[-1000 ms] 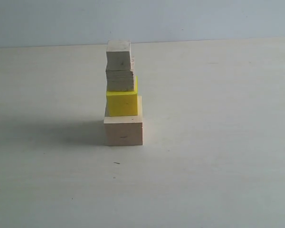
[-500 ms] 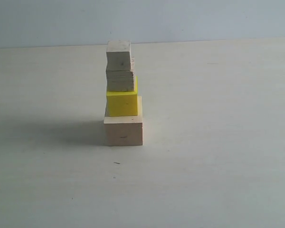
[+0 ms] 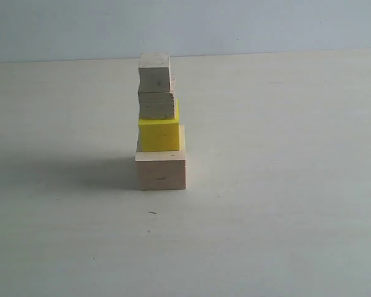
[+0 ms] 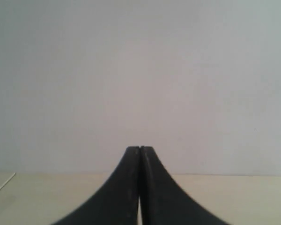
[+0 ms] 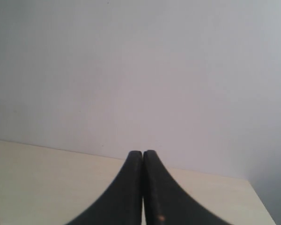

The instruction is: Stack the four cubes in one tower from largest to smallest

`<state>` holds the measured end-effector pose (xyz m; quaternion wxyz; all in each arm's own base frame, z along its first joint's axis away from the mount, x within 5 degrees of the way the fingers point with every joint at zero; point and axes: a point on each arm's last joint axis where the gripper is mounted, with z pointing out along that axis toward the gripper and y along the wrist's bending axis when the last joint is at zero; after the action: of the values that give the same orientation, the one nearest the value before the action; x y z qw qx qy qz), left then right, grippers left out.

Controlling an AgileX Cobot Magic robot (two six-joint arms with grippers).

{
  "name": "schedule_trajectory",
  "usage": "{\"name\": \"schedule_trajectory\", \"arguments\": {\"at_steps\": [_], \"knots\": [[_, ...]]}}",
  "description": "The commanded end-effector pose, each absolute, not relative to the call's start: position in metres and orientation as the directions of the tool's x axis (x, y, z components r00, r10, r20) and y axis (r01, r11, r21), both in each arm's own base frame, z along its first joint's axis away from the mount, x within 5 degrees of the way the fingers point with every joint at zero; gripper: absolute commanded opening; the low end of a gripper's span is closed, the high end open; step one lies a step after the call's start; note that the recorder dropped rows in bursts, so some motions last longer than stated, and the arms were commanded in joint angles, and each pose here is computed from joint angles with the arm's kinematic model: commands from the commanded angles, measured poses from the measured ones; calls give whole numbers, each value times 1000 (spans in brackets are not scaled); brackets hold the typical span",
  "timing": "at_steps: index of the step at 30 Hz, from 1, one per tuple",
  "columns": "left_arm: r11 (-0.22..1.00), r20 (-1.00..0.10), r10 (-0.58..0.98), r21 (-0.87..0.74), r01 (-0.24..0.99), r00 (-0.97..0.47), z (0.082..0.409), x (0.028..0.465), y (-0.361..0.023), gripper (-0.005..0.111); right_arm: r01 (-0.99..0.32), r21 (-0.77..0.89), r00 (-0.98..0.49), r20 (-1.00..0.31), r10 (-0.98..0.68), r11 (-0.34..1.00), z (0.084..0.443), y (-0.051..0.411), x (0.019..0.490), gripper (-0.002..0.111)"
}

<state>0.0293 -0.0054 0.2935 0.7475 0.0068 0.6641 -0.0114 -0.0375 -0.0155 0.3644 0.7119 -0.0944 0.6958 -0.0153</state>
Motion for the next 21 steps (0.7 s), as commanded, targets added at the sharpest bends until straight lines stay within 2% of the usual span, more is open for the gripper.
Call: {"name": "schedule_trajectory", "arguments": {"at_steps": [1, 21], "knots": [[998, -997, -63, -64, -22, 41, 293, 25, -2, 0, -114, -145, 44, -989, -141, 983, 366, -15, -40, 0], [998, -998, -62, -62, -17, -27, 292, 22, -3, 0, -112, -147, 44, -989, -143, 983, 366, -15, -40, 0]]}}
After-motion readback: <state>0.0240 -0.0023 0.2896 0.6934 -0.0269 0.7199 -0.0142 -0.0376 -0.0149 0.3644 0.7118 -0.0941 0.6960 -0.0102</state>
